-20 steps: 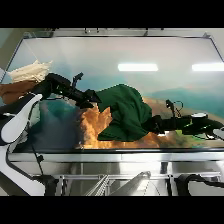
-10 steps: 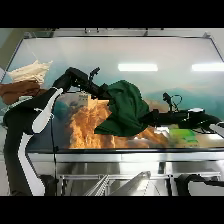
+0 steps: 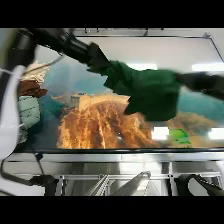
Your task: Fold the shirts.
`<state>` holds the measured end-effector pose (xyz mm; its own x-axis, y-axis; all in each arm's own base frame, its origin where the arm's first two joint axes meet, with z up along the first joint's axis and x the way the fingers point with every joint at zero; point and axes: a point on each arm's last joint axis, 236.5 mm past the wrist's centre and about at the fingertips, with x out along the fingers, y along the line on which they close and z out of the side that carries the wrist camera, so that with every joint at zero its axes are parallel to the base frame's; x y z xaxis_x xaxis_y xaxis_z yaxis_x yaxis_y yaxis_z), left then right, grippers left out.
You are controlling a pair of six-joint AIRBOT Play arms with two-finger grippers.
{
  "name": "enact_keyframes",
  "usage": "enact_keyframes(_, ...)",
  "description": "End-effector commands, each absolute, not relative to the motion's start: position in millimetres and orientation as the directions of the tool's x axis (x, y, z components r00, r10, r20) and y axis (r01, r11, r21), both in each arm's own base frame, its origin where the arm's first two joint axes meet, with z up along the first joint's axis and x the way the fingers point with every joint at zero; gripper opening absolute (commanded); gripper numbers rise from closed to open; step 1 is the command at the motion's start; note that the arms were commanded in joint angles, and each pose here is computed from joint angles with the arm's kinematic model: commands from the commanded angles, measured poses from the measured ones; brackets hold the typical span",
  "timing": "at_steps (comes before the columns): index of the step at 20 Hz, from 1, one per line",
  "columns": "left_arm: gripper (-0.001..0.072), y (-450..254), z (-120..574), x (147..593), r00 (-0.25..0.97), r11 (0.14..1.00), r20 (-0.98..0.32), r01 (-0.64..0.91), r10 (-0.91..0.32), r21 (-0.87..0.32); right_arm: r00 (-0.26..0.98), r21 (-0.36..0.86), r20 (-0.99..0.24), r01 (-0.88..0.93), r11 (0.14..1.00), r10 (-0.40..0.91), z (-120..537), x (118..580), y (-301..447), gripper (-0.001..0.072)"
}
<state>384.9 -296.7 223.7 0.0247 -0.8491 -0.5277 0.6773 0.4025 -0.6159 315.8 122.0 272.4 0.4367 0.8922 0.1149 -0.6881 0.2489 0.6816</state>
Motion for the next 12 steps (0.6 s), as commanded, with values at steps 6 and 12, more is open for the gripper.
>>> enact_keyframes(6,0.0018,-216,405,188,0.401,0.477,-0.313,0.851,-0.861,-0.221,0.593,0.068,0.244,-0.8,0.596,0.768,470,155,170,0.0021)
enact_keyframes(12,0.0019,-202,339,226,0.434,0.559,-0.368,0.737,-0.822,-0.38,0.793,0.376,0.02,-0.57,0.73,0.609,380,224,115,0.0022)
